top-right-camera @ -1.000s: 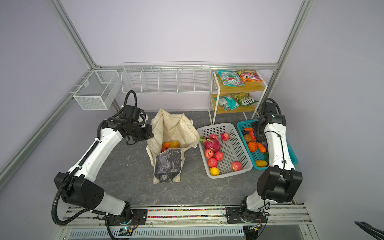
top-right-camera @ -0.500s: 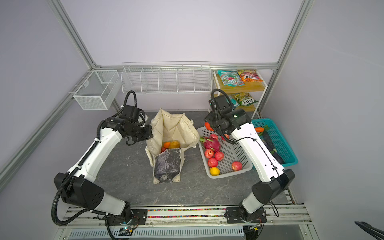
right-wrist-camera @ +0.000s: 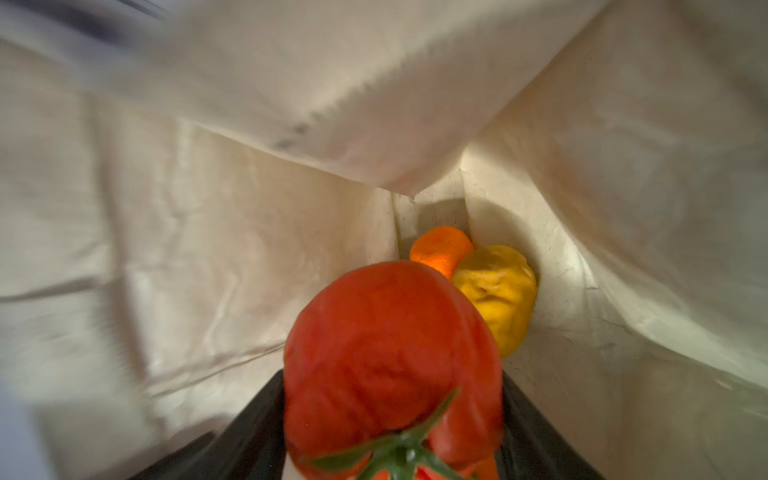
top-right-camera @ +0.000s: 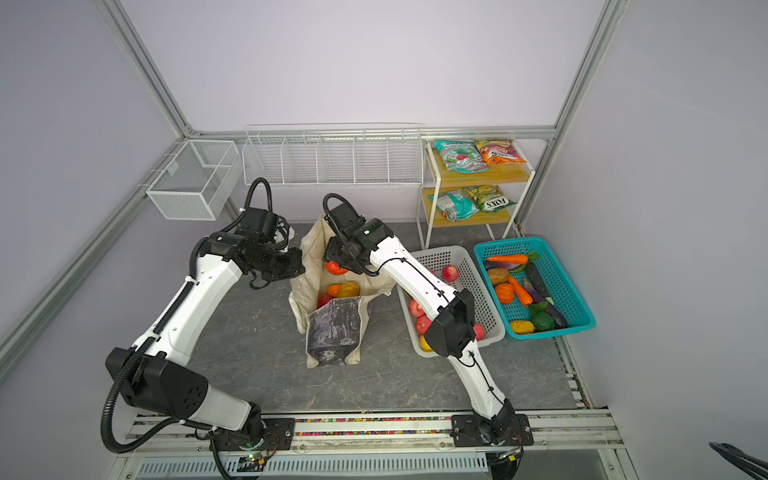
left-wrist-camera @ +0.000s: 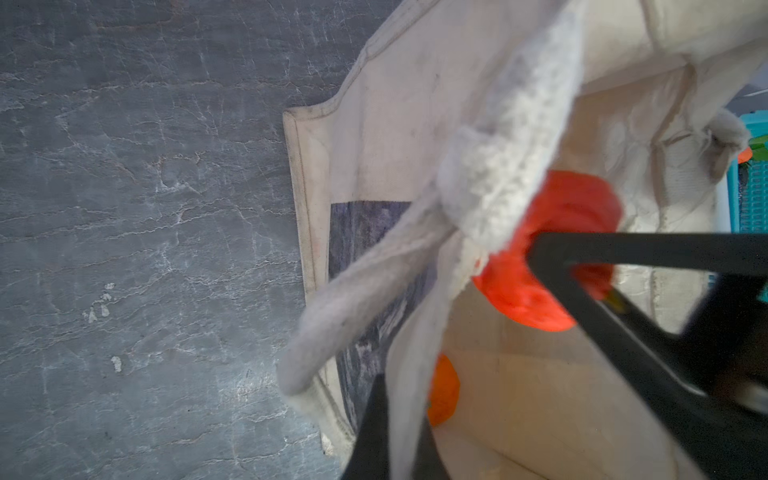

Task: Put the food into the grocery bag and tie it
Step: 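Carry the red tomato over the tote bag and lower it inside, then open the right gripper to drop the tomato and lift out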

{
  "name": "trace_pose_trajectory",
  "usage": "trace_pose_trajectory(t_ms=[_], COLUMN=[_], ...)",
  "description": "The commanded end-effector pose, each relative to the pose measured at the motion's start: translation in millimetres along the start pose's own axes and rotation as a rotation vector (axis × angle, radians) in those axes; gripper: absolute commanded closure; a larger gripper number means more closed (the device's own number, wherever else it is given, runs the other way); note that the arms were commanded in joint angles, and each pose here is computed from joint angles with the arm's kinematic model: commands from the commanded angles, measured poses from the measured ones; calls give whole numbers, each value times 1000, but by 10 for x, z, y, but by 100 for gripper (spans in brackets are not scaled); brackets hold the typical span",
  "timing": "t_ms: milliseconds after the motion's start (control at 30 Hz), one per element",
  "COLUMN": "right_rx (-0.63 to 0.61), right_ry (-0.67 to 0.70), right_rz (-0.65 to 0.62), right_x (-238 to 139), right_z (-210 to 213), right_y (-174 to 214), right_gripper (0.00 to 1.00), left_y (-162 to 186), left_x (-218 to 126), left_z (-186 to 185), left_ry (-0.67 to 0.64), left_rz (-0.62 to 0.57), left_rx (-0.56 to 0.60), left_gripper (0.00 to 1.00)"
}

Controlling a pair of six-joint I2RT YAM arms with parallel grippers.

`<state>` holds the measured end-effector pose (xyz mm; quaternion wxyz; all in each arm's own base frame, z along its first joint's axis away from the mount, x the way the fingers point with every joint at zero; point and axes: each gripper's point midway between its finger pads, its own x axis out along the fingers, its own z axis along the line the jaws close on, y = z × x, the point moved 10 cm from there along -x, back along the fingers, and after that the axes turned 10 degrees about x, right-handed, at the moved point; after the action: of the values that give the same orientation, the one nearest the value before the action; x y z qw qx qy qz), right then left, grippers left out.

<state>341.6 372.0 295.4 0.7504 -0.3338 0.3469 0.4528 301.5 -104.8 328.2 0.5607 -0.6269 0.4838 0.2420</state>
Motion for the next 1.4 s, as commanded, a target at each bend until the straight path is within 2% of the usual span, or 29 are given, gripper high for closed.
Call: trace_pose_trajectory(t_ms=[0,233,567,833,1100,1233,1267,1367], right_rx=[-30,-44,-20,24,10,-26,-36,-75], right_ry=[-12,25,45,88,102,70,63,31], right_rz=[109,222,345,423,412,380,367,324], right_x=[73,501,904,1193,1177,1068,1025,890], right_z=[43,-27,-118,-240,-258,-190,-170,-99], right_y=[178,335,471,563,558,519,505,459], right_gripper=[30,30,29,27,22,15,8,4], left_y=[-48,-48,-6,68,102,81,77,63], left_x=[-181,-221,-246,-292,-230,-223,-222,-214], left_z=[21,56,113,251,303,312,317,324], left_ry=[-8,-17,-39,-88,-106,-110,-110,-108], left_rz=[-43,-54,-72,-114,-106,-104,-102,-101], left_rx=[8,-3,-25,-98,-120,-111,-110,-106], left_gripper=[100,100,100,100,100,100,100,100])
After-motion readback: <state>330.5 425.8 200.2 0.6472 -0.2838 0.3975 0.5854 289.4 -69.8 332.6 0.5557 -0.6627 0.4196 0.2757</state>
